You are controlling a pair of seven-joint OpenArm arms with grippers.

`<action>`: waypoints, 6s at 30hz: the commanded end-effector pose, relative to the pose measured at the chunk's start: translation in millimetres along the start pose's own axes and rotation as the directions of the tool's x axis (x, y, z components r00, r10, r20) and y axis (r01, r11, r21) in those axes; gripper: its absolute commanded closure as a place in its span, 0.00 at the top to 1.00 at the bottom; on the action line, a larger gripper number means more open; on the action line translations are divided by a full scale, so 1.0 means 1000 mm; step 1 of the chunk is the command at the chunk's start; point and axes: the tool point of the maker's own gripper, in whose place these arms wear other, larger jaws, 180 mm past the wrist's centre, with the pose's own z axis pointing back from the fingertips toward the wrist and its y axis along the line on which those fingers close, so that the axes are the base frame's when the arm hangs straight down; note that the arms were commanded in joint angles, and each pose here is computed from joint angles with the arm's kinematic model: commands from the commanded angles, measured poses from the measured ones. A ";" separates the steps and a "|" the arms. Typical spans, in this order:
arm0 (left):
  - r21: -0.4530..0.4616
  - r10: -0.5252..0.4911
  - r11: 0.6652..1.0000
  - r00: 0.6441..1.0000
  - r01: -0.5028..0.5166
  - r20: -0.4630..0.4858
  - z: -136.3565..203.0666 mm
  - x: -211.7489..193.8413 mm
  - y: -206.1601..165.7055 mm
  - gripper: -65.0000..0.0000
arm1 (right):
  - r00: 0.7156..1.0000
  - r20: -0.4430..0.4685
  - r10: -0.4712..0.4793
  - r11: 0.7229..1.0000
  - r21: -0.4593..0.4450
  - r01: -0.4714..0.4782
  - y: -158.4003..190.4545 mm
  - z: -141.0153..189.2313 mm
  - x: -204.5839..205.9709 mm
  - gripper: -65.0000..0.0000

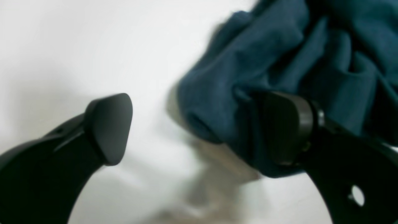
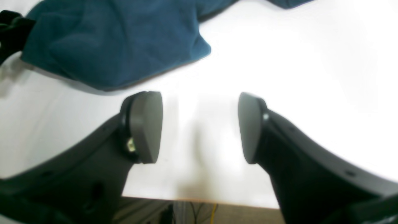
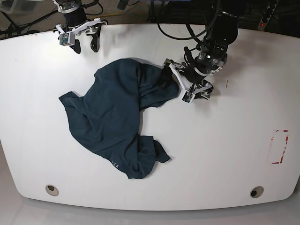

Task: Fold the T-shirt properly
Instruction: 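Move both grippers down to the crumpled teal T-shirt and grasp its edges, then lift the shirt with both grippers and stretch it apart between them, then drag the shirt with both grippers toward the robot, laying it flat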

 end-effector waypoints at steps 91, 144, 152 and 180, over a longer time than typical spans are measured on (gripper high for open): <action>0.320 0.007 0.947 1.000 -0.013 0.021 0.132 -0.006 0.095 0.00 | 0.958 -0.090 0.272 0.943 0.221 -0.247 -0.012 -0.181 0.164 0.00; 0.444 -0.121 0.868 0.961 0.223 -0.247 0.158 0.057 0.191 0.00 | 0.863 -0.096 0.497 0.866 -0.017 -0.500 -0.066 -0.117 0.243 0.00; 0.376 -0.065 0.899 0.918 0.224 -0.391 0.164 -0.014 0.170 0.00 | 0.872 -0.278 0.404 0.911 0.033 -0.411 -0.081 -0.104 0.143 0.00; 0.367 0.016 0.910 0.866 0.195 -0.500 0.190 -0.075 0.163 0.10 | 0.846 -0.482 0.226 0.968 0.014 -0.251 -0.096 -0.058 0.027 0.00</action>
